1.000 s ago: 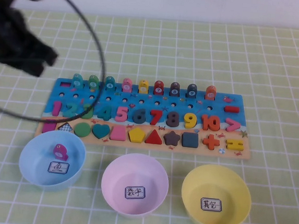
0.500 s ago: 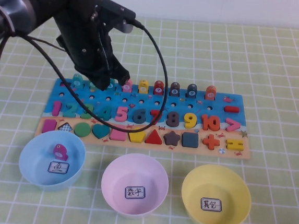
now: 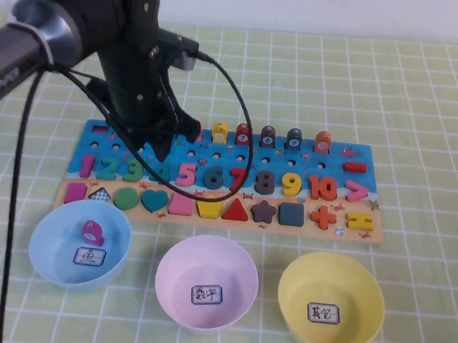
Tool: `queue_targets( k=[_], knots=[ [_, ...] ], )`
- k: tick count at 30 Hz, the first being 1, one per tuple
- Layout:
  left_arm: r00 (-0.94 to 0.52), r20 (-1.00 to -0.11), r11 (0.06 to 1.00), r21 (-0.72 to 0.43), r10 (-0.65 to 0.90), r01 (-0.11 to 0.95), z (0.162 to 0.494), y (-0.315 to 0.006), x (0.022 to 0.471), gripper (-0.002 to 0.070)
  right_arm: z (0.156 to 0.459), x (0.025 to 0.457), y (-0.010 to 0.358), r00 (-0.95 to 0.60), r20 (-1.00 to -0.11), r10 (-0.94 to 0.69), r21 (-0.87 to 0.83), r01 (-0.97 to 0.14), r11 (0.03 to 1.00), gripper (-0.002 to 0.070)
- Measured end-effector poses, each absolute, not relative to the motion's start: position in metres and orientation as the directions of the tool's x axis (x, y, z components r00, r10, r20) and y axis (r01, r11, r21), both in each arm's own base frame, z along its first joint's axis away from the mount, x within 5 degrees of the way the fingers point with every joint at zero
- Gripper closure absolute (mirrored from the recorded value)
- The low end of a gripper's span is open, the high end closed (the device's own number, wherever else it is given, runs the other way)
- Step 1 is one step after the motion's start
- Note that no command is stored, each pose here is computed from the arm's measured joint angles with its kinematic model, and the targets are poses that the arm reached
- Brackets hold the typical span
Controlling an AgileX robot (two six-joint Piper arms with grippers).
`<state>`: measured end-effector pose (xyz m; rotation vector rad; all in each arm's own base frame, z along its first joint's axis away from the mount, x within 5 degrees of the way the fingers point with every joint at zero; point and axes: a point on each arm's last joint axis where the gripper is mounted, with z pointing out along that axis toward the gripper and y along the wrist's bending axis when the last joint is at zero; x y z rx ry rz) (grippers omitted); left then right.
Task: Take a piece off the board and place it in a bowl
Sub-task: Pick up the "number 4"
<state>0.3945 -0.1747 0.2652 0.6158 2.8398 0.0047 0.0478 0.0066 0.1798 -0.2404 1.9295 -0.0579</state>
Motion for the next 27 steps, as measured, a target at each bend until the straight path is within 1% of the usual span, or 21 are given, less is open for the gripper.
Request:
queue_targets(
  k=[2, 6, 10, 13, 18, 27],
  knots=[
    [-0.897, -0.2, 0.918, 0.051, 0.394, 0.392, 0.253, -0.176, 0.398, 0.0355, 0.18, 0.048, 0.007, -0.345, -0.918, -0.195, -0.155, -0.14, 0.978, 0.0694],
    [-0.917, -0.164, 0.932, 0.051, 0.363, 0.36, 0.235, -0.175, 0.404, 0.0326, 0.18, 0.048, 0.007, -0.345, -0.918, -0.195, -0.155, -0.14, 0.978, 0.0694],
    [-0.936, -0.15, 0.948, 0.041, 0.318, 0.315, 0.227, -0.167, 0.41, 0.0321, 0.18, 0.048, 0.007, -0.345, -0.918, -0.195, -0.155, -0.14, 0.978, 0.0694],
    [-0.943, -0.157, 0.956, 0.024, 0.293, 0.293, 0.224, -0.163, 0.414, 0.0321, 0.18, 0.048, 0.007, -0.345, -0.918, -0.195, -0.155, -0.14, 0.978, 0.0694],
    [-0.944, -0.192, 0.959, -0.038, 0.268, 0.28, 0.221, -0.168, 0.417, 0.0319, 0.18, 0.048, 0.007, -0.345, -0.918, -0.195, -0.155, -0.14, 0.978, 0.0694],
    [-0.951, -0.158, 0.96, -0.044, 0.266, 0.276, 0.201, -0.171, 0.421, 0.0319, 0.18, 0.048, 0.007, -0.345, -0.918, -0.195, -0.155, -0.14, 0.978, 0.0694]
  ],
)
